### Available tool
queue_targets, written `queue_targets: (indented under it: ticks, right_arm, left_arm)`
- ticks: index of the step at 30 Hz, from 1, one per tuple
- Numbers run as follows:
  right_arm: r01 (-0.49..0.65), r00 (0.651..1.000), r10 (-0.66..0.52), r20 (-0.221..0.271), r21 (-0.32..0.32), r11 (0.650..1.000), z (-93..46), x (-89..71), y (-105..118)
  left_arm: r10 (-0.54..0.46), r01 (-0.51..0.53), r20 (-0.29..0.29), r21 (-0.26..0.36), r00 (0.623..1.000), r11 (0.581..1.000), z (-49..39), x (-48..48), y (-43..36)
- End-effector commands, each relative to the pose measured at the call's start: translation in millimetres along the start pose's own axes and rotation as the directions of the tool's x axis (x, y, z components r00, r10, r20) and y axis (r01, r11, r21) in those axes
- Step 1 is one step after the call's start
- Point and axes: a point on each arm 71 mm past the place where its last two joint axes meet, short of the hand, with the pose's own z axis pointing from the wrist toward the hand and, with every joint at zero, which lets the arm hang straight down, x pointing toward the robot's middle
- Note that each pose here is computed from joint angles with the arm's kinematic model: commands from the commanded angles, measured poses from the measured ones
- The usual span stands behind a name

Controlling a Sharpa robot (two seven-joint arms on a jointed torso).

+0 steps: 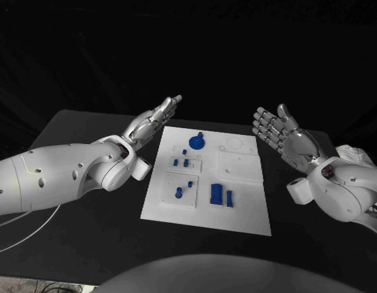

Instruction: Assemble the parts on the task board

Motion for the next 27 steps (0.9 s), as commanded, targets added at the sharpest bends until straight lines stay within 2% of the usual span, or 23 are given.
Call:
queue_targets:
  ticks: [1, 5, 6, 11, 14, 19, 27]
  right_arm:
    - [-0.004, 0.996, 0.005, 0.088, -0.006, 1.000, 7.2, -1.0, 0.5]
    - [-0.025, 0.979, 0.028, 0.202, -0.018, 1.000, 22.7, 1.1, 3.3]
    - [-0.028, 0.976, 0.032, 0.217, -0.020, 0.999, 24.6, 1.5, 3.6]
    - [-0.067, 0.925, 0.070, 0.373, -0.023, 0.998, 43.4, 6.1, 6.0]
    - [-0.085, 0.898, 0.085, 0.432, -0.020, 0.996, 50.0, 8.4, 6.5]
    - [-0.107, 0.863, 0.100, 0.495, -0.014, 0.994, 56.7, 11.3, 6.7]
    - [-0.112, 0.856, 0.103, 0.506, -0.013, 0.994, 57.9, 11.9, 6.7]
  left_arm:
    - [-0.037, 0.039, 0.104, -0.017, 0.994, 0.999, 3.5, 1.3, -1.1]
    - [-0.100, 0.112, 0.241, -0.037, 0.965, 0.993, 9.7, 4.8, -4.2]
    - [-0.107, 0.122, 0.259, -0.040, 0.960, 0.992, 10.4, 5.3, -4.5]
    - [-0.169, 0.216, 0.408, -0.073, 0.897, 0.974, 14.8, 10.0, -6.1]
    - [-0.186, 0.251, 0.457, -0.086, 0.870, 0.964, 15.8, 11.9, -6.3]
    - [-0.198, 0.282, 0.498, -0.098, 0.844, 0.955, 16.3, 13.7, -6.4]
    - [-0.198, 0.282, 0.498, -0.098, 0.844, 0.954, 16.3, 13.7, -6.4]
